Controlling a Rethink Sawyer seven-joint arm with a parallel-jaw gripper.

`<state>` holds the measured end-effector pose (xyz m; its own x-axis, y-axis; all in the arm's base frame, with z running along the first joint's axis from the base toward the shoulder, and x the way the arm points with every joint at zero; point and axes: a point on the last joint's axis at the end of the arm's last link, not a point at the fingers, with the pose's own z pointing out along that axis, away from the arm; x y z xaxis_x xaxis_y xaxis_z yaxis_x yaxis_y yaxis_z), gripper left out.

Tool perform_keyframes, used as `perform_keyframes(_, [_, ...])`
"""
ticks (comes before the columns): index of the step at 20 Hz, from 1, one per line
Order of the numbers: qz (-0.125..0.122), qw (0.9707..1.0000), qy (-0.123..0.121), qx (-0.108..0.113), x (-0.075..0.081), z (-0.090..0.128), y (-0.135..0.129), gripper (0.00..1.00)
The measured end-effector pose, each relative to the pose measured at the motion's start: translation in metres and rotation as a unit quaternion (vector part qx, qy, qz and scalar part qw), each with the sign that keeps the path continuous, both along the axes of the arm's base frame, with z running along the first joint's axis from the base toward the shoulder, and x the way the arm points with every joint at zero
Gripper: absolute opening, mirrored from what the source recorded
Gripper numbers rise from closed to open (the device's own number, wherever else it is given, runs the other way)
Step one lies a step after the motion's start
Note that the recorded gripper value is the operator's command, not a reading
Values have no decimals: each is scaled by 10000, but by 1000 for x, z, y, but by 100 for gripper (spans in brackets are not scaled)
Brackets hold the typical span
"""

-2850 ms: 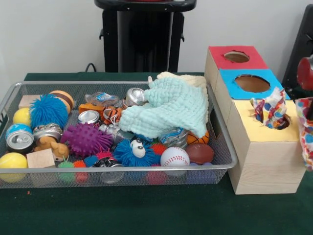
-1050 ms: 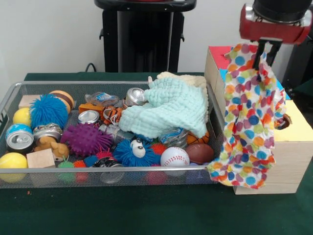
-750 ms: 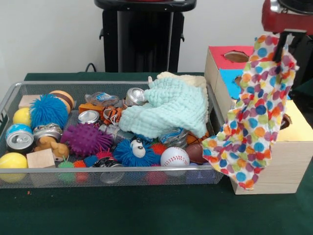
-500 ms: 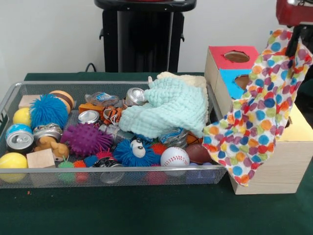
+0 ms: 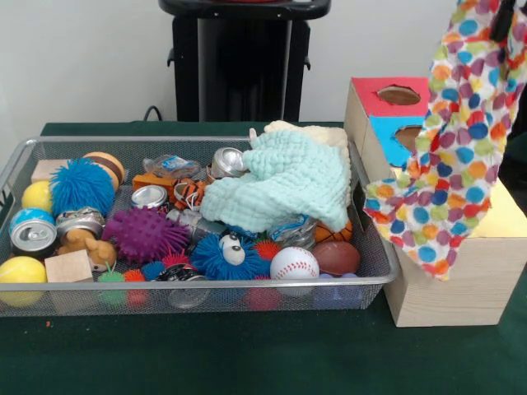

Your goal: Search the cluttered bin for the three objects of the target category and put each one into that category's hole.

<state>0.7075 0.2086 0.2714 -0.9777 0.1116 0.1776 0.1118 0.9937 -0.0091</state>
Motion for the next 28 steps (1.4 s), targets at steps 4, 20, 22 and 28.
perform_keyframes(4, [-137,9998,-133,-56,-5,35,-23,0])
perform_keyframes(20, [-408,9986,-322,-67,-21,71,-70,0])
perform_keyframes(22, [-361,9983,-452,28,-17,52,-65,0])
perform_keyframes(28, [-247,9926,-1154,294,3,-13,-48,0])
